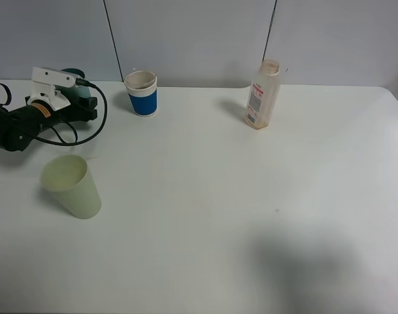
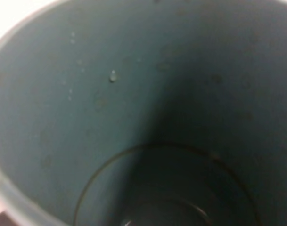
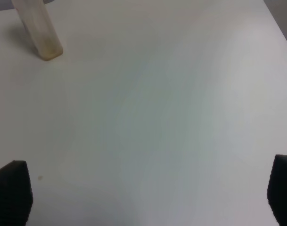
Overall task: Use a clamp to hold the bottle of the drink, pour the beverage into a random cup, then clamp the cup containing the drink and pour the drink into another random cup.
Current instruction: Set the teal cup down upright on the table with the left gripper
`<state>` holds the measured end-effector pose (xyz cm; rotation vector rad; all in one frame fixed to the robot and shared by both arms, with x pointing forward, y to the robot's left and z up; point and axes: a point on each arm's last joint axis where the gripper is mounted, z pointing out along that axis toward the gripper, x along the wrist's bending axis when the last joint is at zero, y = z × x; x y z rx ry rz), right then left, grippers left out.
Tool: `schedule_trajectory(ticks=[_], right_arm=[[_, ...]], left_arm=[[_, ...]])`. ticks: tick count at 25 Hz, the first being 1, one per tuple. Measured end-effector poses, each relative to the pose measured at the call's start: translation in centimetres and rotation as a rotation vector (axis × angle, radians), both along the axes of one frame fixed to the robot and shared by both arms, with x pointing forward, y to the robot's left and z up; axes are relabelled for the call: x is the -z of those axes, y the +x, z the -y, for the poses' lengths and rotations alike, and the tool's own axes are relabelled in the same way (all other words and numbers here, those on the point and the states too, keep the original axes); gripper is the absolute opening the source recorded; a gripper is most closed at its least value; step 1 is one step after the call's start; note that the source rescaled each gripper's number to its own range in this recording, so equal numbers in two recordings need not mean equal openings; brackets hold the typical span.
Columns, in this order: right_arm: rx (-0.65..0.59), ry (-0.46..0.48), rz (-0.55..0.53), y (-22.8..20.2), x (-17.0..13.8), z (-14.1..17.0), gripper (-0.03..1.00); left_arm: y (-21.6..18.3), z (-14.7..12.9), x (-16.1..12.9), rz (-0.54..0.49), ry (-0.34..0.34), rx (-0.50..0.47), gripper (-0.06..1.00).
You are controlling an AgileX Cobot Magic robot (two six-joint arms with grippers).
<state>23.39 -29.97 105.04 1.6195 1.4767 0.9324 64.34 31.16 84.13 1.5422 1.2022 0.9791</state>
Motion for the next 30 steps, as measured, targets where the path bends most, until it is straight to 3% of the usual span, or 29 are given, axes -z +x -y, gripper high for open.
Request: schedule_trajectory(ticks=[30], right_arm=[[0.0,0.0,0.0,0.0,0.0,0.0,1.0]], left_arm=[[-0.1,0.01,0.3,-0.031,0.001,0.001,0.0]])
